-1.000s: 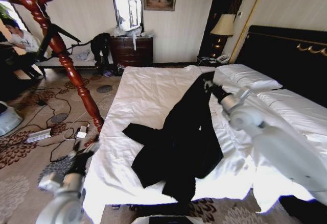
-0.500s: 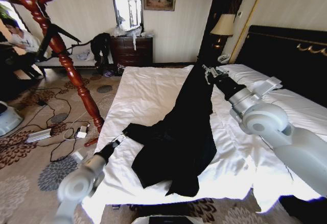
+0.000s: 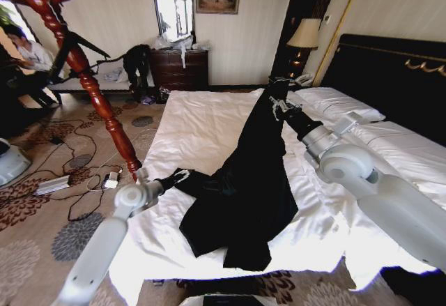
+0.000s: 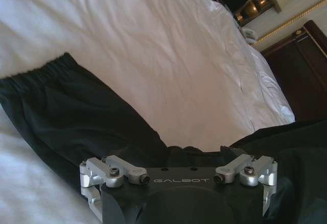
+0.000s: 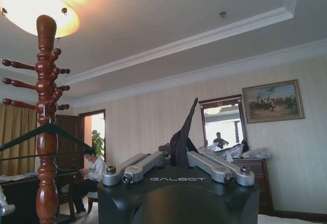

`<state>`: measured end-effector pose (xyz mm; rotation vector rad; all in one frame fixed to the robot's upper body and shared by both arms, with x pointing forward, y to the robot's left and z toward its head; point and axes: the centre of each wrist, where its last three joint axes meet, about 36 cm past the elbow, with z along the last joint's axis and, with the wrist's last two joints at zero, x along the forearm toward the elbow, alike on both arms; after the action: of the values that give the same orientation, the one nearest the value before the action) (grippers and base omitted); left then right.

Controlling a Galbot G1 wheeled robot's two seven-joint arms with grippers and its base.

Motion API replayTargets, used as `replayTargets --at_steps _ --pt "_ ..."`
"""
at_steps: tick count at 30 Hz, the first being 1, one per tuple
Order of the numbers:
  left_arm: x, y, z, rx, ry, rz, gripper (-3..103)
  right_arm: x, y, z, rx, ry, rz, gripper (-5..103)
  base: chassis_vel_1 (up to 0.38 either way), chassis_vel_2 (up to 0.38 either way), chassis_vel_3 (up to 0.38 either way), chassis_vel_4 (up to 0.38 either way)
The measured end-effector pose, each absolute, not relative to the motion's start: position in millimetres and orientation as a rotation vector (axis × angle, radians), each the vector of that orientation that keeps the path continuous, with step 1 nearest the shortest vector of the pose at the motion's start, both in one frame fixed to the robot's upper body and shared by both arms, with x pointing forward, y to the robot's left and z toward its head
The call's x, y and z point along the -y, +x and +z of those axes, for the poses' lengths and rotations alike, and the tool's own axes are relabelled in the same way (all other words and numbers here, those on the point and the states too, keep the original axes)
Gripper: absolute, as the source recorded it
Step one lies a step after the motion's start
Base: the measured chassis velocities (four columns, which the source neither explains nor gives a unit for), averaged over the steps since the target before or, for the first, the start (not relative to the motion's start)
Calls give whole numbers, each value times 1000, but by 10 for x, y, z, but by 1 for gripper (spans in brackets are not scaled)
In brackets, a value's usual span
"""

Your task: Pick up the clothes from the bed and hang them on the clothes hanger.

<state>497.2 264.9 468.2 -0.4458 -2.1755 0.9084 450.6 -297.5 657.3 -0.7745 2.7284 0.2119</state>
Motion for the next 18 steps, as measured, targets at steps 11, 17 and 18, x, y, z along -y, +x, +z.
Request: replayTargets --at_steps 11,17,18 --pt "-2220 5018 4421 2083 -471 913 97 3036 4461 6631 -2726 -771 180 1 0 0 0 0" --pt "-2220 4938 4363 2091 -474 946 75 3048 4449 6635 -2726 -766 179 1 0 0 0 0" --pt "-2240 4923 4358 2095 -470 952 70 3051 4448 6634 -2726 -764 179 1 0 0 0 0"
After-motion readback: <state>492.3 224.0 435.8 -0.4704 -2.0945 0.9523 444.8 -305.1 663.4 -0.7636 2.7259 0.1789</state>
